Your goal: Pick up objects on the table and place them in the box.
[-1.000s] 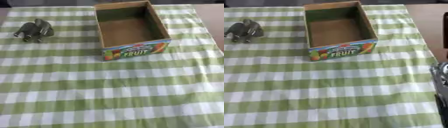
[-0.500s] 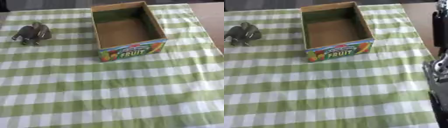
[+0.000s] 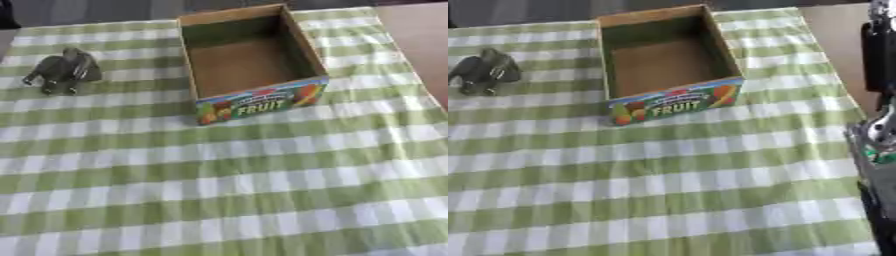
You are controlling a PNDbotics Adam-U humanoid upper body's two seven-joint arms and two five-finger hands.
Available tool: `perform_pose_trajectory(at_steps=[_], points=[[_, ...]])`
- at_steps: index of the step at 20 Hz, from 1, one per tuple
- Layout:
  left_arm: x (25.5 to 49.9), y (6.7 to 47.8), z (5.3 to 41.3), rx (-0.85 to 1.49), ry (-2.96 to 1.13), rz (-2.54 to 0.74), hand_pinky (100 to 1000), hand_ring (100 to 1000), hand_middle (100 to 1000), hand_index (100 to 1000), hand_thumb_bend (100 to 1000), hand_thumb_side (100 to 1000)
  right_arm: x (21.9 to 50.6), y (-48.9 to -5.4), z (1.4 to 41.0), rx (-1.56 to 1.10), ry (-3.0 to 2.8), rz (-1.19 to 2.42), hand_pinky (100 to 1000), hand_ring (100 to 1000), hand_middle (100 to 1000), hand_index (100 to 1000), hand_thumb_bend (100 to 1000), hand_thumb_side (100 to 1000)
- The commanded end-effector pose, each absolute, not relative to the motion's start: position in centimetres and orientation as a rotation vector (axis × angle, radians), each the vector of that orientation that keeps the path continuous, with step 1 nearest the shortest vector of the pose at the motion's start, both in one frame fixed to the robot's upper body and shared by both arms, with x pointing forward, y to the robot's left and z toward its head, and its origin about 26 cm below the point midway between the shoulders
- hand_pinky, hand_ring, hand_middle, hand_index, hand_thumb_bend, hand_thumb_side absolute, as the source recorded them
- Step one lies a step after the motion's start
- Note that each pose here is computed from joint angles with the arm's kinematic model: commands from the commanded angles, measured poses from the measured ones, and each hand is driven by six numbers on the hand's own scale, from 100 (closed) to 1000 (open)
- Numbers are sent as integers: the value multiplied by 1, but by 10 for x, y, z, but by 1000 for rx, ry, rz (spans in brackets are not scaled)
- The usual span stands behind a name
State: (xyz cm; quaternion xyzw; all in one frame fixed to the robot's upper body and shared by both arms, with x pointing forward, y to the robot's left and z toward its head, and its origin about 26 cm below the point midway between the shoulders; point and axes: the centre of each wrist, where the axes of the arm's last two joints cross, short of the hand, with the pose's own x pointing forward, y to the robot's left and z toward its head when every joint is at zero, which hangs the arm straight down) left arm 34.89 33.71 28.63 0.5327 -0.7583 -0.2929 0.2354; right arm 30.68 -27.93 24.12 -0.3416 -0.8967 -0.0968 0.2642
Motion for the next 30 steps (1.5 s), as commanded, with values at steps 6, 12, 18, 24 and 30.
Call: perform_pose_trajectory(at_steps=[6,12,18,24,30], points=[[406,374,331,1658,-1354,-1460,943,839,768,971,492,604,304,-277,249,-909,-2452,-234,820,626,691,816,100,679],[433,365,343,1562,-1149,-1603,957,846,778,982,598,617,304,-276,248,-906,-2448,-232,820,624,690,816,100,678],[439,362,346,1525,-1076,-1682,978,859,801,1000,497,395,304,-275,248,-898,-2442,-226,819,622,689,814,100,677],[443,358,346,1462,-1028,-1730,992,868,811,1000,394,311,304,-274,248,-891,-2441,-226,819,620,688,813,100,676],[450,353,341,1418,-972,-1758,984,863,817,999,376,288,305,-273,248,-885,-2442,-227,819,620,684,812,100,675]])
